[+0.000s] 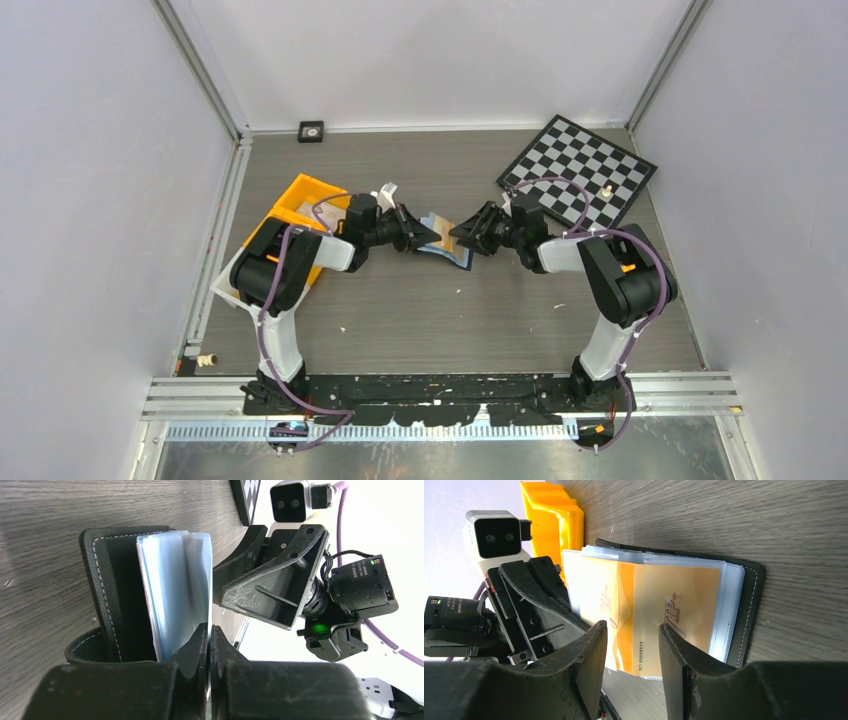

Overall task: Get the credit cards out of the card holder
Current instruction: Remove the credit card from the card holder.

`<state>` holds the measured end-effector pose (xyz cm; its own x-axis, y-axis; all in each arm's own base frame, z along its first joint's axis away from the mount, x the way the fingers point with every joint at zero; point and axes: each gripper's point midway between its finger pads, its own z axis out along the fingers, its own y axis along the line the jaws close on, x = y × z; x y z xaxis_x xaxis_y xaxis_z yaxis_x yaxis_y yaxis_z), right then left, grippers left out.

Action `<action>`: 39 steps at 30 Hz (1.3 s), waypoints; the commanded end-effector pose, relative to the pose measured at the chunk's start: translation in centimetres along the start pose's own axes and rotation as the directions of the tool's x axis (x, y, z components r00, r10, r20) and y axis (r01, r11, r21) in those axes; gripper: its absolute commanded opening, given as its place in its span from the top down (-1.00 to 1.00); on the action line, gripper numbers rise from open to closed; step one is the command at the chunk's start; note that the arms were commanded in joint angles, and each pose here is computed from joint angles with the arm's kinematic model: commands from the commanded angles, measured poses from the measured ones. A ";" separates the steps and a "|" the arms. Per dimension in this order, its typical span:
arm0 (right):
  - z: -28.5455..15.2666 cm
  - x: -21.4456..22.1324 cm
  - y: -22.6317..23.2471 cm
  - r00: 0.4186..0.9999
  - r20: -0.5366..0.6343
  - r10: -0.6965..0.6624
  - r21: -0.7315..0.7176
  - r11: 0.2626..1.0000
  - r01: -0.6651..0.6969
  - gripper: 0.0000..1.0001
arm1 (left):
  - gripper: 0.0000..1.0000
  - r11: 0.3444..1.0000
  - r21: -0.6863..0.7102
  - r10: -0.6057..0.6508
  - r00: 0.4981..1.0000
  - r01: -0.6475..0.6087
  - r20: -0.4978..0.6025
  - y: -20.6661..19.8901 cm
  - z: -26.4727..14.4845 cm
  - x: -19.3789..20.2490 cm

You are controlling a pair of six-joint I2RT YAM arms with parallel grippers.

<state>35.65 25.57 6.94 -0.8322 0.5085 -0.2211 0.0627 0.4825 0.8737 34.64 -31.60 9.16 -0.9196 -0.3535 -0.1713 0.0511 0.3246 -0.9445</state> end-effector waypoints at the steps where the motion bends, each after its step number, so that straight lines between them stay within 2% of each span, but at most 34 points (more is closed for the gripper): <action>1: 0.3 0.4 1.1 1.000 -0.030 -0.004 -0.040 0.999 0.003 0.05 | 1.00 0.983 0.157 0.092 0.996 -0.090 -0.007 -4.6 -0.4 -0.2; 11: -1.3 0.0 2.9 0.995 0.016 -0.095 -0.043 0.994 0.096 0.07 | 1.00 0.989 0.109 0.097 0.995 -0.096 -0.004 -3.4 -0.1 -0.3; 14: -1.6 0.2 2.6 0.987 0.016 -0.157 0.036 0.987 0.157 0.27 | 1.00 0.987 0.118 0.108 0.994 -0.107 -0.001 -3.8 -0.3 -0.3; 15: -1.8 0.3 1.6 0.983 0.007 -0.184 0.117 0.976 0.182 0.30 | 1.00 0.986 0.125 0.114 0.993 -0.113 0.001 -4.1 -0.4 -0.3; 19: -2.2 -0.2 0.7 0.961 0.009 -0.275 0.260 0.929 0.263 0.30 | 1.00 0.980 0.151 0.127 0.992 -0.127 0.011 -5.0 -0.8 -0.3; 25: -2.4 -0.3 -0.3 0.946 -0.018 -0.324 0.357 0.881 0.309 0.30 | 1.00 0.978 0.160 0.134 0.991 -0.134 0.015 -5.2 -0.9 -0.3; 30: -2.9 -0.8 -0.8 0.941 -0.010 -0.339 0.405 0.859 0.314 0.55 | 1.00 0.979 0.152 0.136 0.990 -0.138 0.024 -5.1 -1.0 -0.5; 32: -2.7 -0.6 -0.2 0.946 0.001 -0.323 0.371 0.879 0.300 0.49 | 1.00 0.979 0.153 0.136 0.990 -0.138 0.024 -5.1 -1.0 -0.5; 35: -2.5 -0.1 1.0 0.953 0.016 -0.301 0.295 0.912 0.283 0.25 | 1.00 0.978 0.156 0.135 0.991 -0.137 0.024 -5.2 -1.0 -0.5; 39: -2.9 -0.3 2.3 0.961 0.062 -0.271 0.197 0.947 0.254 0.13 | 1.00 0.979 0.155 0.132 0.991 -0.134 0.023 -5.0 -1.0 -0.5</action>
<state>33.57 23.44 6.38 -0.8343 0.3348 -0.4379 0.0281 0.8192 0.5728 34.48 -31.95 10.61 -0.9175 -0.3353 -0.2138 0.1160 0.2885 -0.9504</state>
